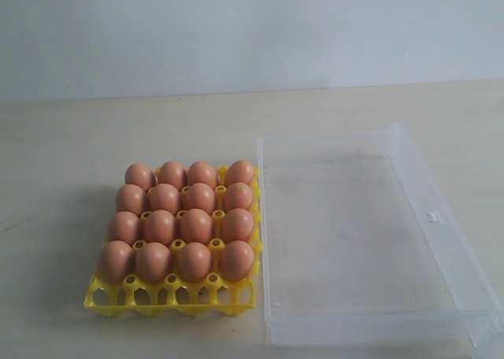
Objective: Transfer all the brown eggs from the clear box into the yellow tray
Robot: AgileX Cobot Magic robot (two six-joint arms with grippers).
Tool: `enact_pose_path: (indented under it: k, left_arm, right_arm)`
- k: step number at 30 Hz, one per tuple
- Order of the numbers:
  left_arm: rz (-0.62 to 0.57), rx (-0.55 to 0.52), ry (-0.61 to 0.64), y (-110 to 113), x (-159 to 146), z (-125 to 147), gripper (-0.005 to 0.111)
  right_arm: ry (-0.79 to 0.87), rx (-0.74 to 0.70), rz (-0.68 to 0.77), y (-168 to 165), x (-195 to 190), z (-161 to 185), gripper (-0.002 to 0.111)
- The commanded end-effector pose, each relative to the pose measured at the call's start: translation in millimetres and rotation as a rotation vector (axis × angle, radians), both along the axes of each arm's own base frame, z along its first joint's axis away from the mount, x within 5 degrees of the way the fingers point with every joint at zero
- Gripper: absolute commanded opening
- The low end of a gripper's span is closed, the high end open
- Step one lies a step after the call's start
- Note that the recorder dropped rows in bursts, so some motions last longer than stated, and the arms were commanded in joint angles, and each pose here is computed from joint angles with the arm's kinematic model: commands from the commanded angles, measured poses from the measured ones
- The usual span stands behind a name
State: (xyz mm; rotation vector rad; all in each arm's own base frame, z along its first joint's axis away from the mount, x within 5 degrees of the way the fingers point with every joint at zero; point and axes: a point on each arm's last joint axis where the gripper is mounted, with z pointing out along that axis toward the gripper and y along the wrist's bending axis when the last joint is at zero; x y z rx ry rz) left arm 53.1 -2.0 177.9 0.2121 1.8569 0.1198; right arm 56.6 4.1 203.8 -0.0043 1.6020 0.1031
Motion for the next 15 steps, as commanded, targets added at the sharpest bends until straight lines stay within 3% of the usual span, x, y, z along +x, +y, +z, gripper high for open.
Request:
enact_pose_path:
  k: [1,15]
  left_arm:
    - [0.001,-0.015,-0.02,-0.2,-0.1,2.6,0.0]
    - [0.001,-0.015,-0.02,-0.2,-0.1,2.6,0.0]
  right_arm:
    - [-0.013,-0.009,-0.007,-0.5,-0.2,-0.2,0.003]
    - [-0.013,-0.015,-0.008,-0.5,-0.2,-0.2,0.003]
